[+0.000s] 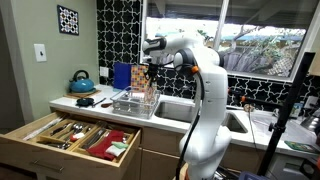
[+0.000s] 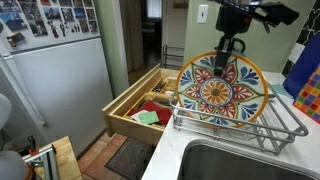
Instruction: Move the plate from the drawer to the plate rack
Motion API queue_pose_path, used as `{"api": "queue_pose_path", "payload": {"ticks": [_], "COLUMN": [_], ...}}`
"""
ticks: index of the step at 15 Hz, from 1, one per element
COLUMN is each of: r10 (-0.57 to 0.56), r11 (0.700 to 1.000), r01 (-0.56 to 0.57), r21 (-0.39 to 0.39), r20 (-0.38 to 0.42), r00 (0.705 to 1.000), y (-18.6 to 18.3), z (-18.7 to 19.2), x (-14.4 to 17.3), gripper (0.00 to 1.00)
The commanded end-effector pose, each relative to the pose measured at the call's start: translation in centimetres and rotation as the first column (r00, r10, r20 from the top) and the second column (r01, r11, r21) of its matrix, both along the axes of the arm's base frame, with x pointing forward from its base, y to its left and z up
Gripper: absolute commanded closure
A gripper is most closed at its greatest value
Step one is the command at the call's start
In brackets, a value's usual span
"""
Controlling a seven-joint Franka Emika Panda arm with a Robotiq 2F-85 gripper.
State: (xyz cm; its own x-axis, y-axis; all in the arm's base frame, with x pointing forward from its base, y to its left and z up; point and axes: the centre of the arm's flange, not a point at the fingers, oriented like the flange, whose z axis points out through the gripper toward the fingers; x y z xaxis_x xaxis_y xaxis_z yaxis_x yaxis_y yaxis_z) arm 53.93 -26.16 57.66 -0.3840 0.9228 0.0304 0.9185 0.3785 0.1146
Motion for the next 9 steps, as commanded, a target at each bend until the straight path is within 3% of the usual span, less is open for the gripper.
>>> {"api": "queue_pose_path", "payload": {"ticks": [1,2,3,4,5,6,9], "r10": [0.025,0.025,0.023,0.024,0.026,0.025,0.02], "r11": [1.0,1.0,1.0,1.0,1.0,1.0,1.0], "r01": [-0.025,-0.026,-0.023,-0.023,-0.026,-0.025,-0.02], "r21": [0.0,0.0,-0.004,-0.008,-0.009,-0.01,-0.003], "r20": [0.026,0.025,0.023,0.019,0.012,0.004,0.003], "r00": [0.999,0.999,0.999,1.0,1.0,1.0,1.0], "y": [-0.47,-0.46,-0.43,-0.47,-0.42,-0.39,-0.25], "z": [-0.69,-0.76,-0.88,-0.99,-1.18,-1.43,-1.47], "x": [-1.15,-1.1,-1.08,-1.05,-1.07,-1.11,-1.09], "gripper": [0.97,0.97,0.91,0.76,0.86,0.67,0.45]}}
